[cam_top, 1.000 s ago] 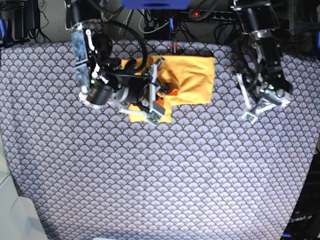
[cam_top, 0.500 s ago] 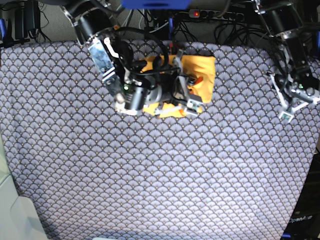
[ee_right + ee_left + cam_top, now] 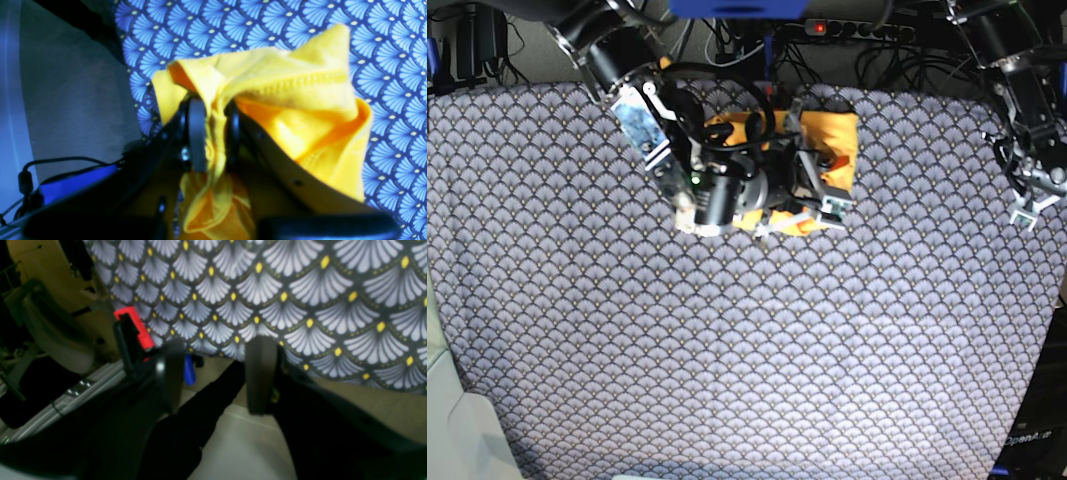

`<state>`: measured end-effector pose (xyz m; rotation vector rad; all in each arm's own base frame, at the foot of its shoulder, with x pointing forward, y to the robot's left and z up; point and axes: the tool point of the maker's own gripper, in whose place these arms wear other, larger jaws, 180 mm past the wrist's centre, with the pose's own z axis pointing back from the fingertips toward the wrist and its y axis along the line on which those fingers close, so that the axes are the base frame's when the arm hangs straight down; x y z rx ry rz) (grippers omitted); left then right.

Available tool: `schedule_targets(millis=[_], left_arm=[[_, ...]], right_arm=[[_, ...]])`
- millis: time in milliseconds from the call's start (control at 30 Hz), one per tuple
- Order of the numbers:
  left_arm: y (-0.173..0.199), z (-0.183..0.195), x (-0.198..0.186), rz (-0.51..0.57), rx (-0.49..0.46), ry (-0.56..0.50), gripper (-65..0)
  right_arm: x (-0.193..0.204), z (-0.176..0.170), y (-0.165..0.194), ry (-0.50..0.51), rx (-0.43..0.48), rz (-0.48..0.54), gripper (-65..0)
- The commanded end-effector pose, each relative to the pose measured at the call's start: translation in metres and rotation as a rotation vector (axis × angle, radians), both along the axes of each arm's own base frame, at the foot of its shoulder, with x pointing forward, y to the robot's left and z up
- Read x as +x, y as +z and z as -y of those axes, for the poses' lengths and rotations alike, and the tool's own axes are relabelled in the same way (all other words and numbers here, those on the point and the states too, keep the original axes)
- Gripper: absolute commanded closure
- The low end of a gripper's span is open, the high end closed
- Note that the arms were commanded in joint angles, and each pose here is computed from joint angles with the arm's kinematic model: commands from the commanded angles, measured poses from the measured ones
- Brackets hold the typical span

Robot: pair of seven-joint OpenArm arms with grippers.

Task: Fold the T-shirt properly
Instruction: 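Carry the strip end held by the right gripper over onto the shirt, then lower the held end onto the bundle and press it with the right gripper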

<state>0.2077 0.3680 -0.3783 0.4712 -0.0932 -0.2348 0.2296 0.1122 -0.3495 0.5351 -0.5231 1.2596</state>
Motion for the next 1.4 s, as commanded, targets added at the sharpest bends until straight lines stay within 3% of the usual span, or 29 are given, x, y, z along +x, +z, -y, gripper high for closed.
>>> schedule_targets(millis=[0,100,300,400,767,900,1167,1367], left_arm=[[0.013,-0.01,0.005,0.021,0.038,0.007,-29.3],[0.013,-0.01,0.005,0.021,0.038,0.007,-29.3],[0.013,-0.01,0.005,0.021,0.038,0.007,-29.3],[0.013,-0.01,0.005,0.021,0.038,0.007,-29.3],[0.013,-0.01,0.004,0.017,0.042,0.008,-29.3],[0.013,-0.011,0.003,0.015,0.044,0.011,-29.3],[0.008,-0.013,-0.005,-0.011,0.046,0.013,-29.3],[0.014,-0.019,-0.004,-0.008,0.064,0.012,-29.3]], right_arm=[[0.005,-0.01,0.016,0.008,0.058,0.025,0.0],[0.004,-0.011,0.015,0.009,0.057,0.024,-5.9],[0.001,-0.012,0.017,0.012,0.066,0.021,-27.7],[0.002,-0.013,0.018,0.011,0.071,0.024,-33.1],[-0.005,-0.02,0.087,0.03,0.211,0.21,-33.1],[0.017,0.004,0.085,-0.057,0.19,0.224,-32.4],[0.067,0.082,0.08,-0.291,0.121,0.257,-17.6],[0.068,0.108,0.069,-0.356,0.086,0.24,-10.5]])
